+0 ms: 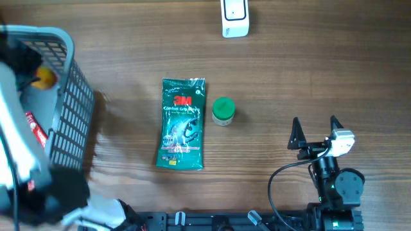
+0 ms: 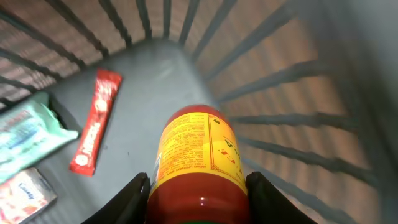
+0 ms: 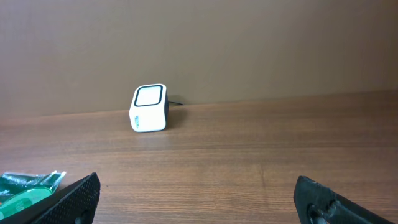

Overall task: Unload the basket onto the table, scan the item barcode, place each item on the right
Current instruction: 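Grasp the red-yellow sauce bottle in the basket with the left gripper, then set the sauce bottle upright beside the green jar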

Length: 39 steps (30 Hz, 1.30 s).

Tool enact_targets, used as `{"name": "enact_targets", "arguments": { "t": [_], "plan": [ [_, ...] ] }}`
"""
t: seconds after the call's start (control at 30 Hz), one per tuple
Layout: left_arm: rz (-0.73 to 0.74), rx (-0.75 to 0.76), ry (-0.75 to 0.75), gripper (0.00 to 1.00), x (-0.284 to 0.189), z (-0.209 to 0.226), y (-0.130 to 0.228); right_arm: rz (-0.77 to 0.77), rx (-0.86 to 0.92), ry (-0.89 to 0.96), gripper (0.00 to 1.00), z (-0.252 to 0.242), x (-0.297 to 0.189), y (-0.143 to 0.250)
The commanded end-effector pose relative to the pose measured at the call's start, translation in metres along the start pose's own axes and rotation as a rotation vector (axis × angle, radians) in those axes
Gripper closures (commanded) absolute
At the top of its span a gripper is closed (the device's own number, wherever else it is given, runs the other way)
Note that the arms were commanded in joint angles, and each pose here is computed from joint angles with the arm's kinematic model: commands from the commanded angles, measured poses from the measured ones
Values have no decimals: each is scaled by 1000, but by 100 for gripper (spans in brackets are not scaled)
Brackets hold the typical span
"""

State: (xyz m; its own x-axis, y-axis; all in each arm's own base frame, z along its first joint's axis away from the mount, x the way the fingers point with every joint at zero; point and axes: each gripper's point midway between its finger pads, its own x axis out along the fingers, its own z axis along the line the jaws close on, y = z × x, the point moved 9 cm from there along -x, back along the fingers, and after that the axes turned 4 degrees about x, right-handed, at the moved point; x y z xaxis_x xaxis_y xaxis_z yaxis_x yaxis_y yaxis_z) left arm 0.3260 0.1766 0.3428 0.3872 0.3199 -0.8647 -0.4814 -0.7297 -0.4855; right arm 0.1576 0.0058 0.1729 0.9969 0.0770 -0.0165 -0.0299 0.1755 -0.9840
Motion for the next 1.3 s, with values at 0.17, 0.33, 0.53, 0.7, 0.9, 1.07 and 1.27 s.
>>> {"name": "enact_targets", "arguments": {
  "t": [0.17, 0.33, 0.53, 0.7, 0.9, 1.07, 1.27],
  "plan": [
    [-326, 59, 484, 58, -175, -6, 32, -2, -10, 5, 0, 0, 0, 0],
    [-265, 233, 700, 58, -201, -49, 71, -2, -10, 5, 0, 0, 0, 0],
    [-56, 513, 863, 58, -199, -132, 140, -2, -10, 5, 0, 0, 0, 0],
    [84, 685, 911, 58, -189, -184, 197, -2, -10, 5, 0, 0, 0, 0],
    [195, 839, 923, 58, -160, -247, 269, -2, -10, 5, 0, 0, 0, 0],
    [293, 939, 819, 58, -111, -282, 327, -2, -10, 5, 0, 0, 0, 0],
    [411, 1058, 699, 57, -58, -301, 400, -2, -10, 5, 0, 0, 0, 0]
  ]
}}
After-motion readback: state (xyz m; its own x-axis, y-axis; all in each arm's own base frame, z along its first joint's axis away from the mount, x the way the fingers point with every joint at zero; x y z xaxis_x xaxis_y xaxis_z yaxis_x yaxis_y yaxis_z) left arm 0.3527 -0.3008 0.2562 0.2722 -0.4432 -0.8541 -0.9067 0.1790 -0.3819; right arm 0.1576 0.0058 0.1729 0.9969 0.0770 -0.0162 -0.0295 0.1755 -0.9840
